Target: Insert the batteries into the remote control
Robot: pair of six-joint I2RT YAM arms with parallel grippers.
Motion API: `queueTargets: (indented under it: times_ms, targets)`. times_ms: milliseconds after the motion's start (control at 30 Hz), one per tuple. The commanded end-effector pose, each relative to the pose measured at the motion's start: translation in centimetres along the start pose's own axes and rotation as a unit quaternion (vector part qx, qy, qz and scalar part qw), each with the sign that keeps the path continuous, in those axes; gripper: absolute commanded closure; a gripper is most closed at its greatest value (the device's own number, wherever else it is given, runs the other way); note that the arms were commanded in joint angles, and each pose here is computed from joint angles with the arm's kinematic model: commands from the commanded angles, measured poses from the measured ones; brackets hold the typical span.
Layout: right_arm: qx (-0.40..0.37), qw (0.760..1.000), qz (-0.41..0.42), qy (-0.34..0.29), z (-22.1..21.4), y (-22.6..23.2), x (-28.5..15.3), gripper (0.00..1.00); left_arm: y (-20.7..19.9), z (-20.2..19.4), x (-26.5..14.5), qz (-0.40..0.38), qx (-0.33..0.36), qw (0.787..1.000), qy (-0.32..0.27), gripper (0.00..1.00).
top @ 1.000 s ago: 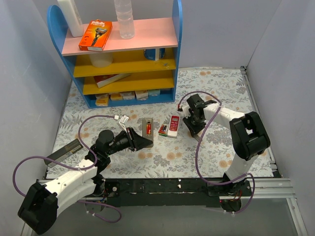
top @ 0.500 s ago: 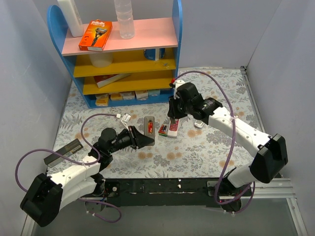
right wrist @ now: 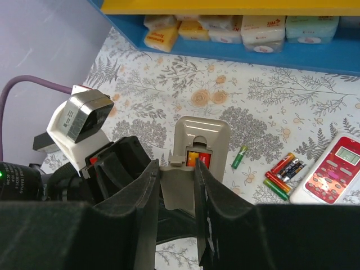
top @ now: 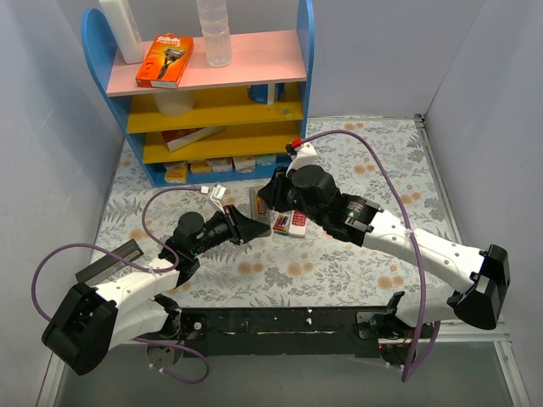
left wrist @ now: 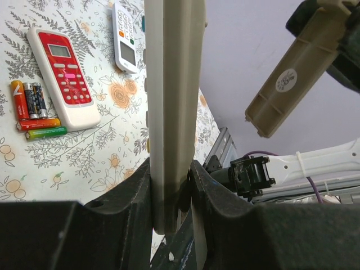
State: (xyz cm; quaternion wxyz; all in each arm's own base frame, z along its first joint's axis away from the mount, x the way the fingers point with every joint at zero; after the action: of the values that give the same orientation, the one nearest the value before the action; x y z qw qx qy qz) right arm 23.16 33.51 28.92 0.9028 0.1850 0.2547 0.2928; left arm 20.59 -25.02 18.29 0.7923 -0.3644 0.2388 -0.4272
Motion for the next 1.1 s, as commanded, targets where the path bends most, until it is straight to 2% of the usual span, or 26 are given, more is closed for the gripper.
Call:
queueTargets:
  times_ms: [0, 367, 1067]
  targets:
    - [0.031, 0.997, -0.002, -0.073, 2.0, 1.2, -0.3, 0.73, -2.3, 2.3, 0.4, -0.033, 0.017, 0.998, -0.040, 0.97]
    - [0.015, 0.995, -0.024, -0.092, 1.1, 1.0, 0.1, 0.73, -2.8, 2.7, 0.1, -0.032, 0.016, 0.998, -0.050, 0.97]
    - [-0.010, 0.995, -0.023, -0.091, -0.4, 0.9, 1.2, 0.74, -3.4, 2.9, -0.1, -0.041, 0.020, 0.998, -0.050, 0.97]
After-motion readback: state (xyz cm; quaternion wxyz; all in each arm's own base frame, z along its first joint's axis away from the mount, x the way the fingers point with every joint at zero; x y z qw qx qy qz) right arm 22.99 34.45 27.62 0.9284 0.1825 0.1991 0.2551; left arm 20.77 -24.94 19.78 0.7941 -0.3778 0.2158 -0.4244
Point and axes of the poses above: each gripper's point midway between its finger pads, its own x axis out along the fingers, its own y axis along the line the jaws close on, z = x × y, the point moved 2 cm from there along -x, back along the fingers, and after that the axes turned 3 degrees about x, right-handed, at the moved point
